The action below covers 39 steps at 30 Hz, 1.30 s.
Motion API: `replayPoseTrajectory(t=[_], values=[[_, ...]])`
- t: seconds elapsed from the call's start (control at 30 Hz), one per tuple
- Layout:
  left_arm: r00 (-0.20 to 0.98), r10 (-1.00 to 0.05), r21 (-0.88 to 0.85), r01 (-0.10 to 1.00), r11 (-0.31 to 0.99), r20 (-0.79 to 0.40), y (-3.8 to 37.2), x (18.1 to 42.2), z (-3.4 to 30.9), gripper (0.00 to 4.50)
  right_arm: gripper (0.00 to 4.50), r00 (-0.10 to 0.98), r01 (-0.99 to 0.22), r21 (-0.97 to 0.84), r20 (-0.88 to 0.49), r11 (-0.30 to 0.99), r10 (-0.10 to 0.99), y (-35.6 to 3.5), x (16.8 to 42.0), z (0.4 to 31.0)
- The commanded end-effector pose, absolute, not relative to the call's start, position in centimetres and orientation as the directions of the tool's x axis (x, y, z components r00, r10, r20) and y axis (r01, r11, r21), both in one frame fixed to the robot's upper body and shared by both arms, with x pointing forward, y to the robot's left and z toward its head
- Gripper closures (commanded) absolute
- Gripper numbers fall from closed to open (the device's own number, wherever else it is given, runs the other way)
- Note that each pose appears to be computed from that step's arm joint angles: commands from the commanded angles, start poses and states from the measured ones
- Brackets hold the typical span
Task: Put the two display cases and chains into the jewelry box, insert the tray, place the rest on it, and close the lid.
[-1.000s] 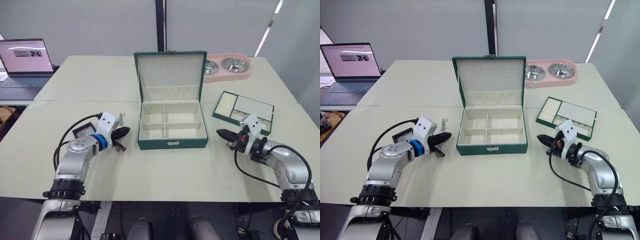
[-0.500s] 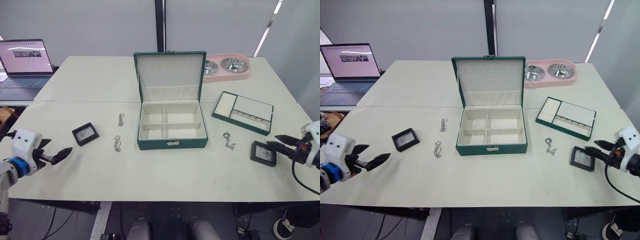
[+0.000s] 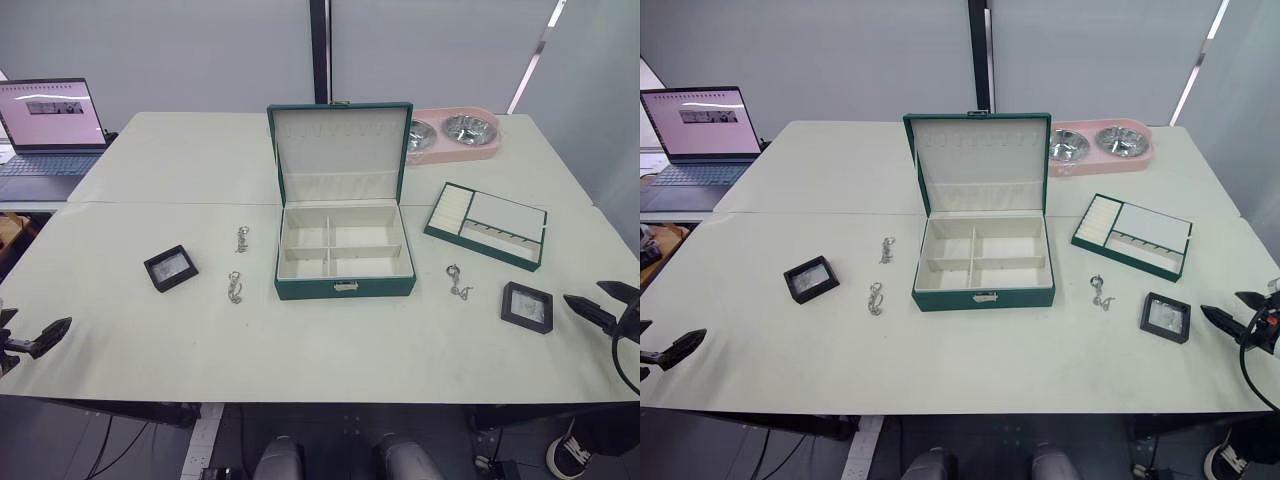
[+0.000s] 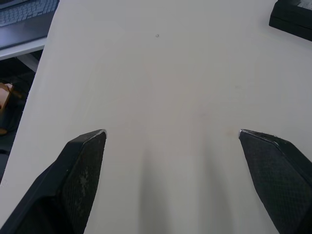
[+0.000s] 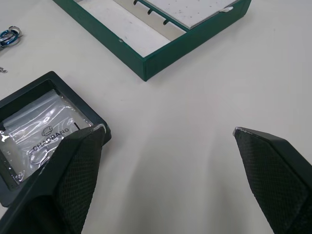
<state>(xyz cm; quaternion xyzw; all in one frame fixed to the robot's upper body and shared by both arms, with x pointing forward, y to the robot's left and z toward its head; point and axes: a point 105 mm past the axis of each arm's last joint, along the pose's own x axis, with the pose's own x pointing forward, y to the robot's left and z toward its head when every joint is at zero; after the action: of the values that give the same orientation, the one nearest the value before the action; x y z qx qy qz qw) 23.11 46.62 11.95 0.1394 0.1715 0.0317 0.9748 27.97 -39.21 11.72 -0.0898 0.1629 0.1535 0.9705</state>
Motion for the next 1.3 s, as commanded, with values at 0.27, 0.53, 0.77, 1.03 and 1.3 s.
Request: replayPoseTrajectory(t=[0.27,0.53,0.77,1.03,1.3], values=[[0.955,0.126,0.293,-0.044,0.955,-0.268,46.9,23.5,12.7,0.00,0.02,0.933,-0.268,-0.175,-0.291,0.947,0.211,-40.4,27.9,13.1],[0.961,0.115,0.286,-0.039,0.957,-0.252,46.5,24.1,12.6,0.00,0.02,0.939,-0.250,-0.180,-0.284,0.951,0.193,-40.8,27.9,13.2],[0.973,0.075,0.280,-0.011,0.960,-0.218,45.3,25.0,13.0,0.00,0.02,0.941,-0.240,-0.178,-0.286,0.954,0.183,-41.1,27.9,12.9],[0.978,0.011,0.246,0.042,0.968,-0.209,43.5,26.0,12.3,0.00,0.02,0.944,-0.247,-0.157,-0.261,0.956,0.201,-40.8,27.8,12.9],[0.972,-0.117,0.223,0.163,0.961,-0.204,40.3,27.9,12.5,0.00,0.02,0.841,-0.531,-0.067,-0.163,0.845,0.516,-33.7,27.3,14.3]])
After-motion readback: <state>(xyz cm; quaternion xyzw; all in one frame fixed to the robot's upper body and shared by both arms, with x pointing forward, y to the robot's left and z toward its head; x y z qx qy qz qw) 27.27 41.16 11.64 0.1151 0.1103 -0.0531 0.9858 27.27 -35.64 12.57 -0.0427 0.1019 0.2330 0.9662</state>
